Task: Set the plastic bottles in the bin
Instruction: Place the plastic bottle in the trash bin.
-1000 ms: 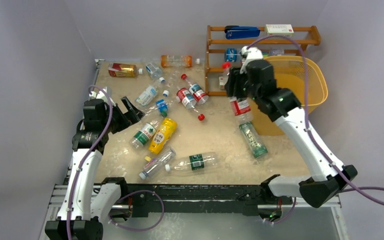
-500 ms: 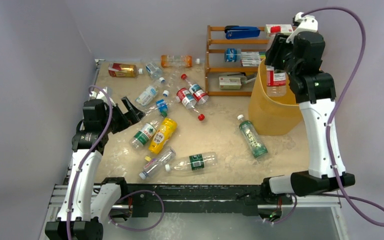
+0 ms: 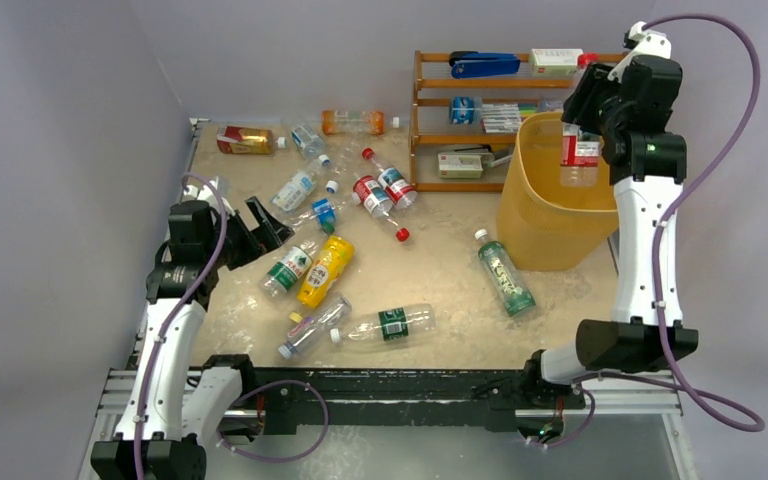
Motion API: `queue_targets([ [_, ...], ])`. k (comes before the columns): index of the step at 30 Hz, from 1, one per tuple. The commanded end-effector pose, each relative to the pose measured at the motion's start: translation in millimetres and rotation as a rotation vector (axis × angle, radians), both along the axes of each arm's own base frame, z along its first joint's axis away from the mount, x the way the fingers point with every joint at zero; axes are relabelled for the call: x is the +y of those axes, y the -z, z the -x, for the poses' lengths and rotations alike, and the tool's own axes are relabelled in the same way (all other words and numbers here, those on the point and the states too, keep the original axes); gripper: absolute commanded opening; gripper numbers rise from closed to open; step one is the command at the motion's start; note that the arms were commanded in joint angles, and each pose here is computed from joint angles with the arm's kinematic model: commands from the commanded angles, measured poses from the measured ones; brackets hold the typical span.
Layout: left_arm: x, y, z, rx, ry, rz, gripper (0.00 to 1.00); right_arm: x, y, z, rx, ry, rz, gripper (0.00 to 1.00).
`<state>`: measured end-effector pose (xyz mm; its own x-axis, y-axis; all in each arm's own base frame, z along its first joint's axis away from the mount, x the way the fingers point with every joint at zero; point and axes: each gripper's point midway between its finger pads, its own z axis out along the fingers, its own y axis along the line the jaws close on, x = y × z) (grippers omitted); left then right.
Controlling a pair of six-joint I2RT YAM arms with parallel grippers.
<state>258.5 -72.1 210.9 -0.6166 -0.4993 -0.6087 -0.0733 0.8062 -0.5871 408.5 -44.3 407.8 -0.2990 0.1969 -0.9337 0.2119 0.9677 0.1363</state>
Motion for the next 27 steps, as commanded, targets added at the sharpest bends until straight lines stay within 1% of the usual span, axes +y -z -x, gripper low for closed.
queue_targets([
  [1, -7, -10, -6, -0.056, 0.045, 0.01, 0.99, -2, -20, -7, -0.07, -0.026, 0.008, 0.6],
  [3, -11, -10, -6, -0.063, 0.07, 0.018, 0.99, -4, -22, -5, -0.07, -0.019, 0.013, 0.73],
  [5, -16, -10, -7, -0.067, 0.097, 0.029, 0.99, -5, -26, -2, -0.072, -0.018, 0.019, 0.82],
  [7, -19, -11, -7, -0.072, 0.112, 0.028, 0.99, -4, -31, 2, -0.076, -0.022, 0.02, 0.89],
  [10, -22, -14, -7, -0.084, 0.133, 0.03, 0.99, 0, -39, 10, -0.088, -0.04, 0.017, 0.96],
  [15, -31, -19, -7, -0.105, 0.174, 0.025, 0.99, 19, -49, 28, -0.098, -0.123, -0.016, 0.99],
  [19, -44, -25, -9, -0.131, 0.208, 0.002, 0.99, 37, -53, 42, -0.115, -0.205, -0.053, 1.0],
  [23, -71, -25, -9, -0.132, 0.266, -0.042, 0.99, 67, -52, 57, -0.112, -0.362, -0.104, 1.0],
  [27, -104, -19, -4, -0.13, 0.34, -0.132, 0.99, 85, -57, 73, -0.132, -0.457, -0.141, 1.0],
])
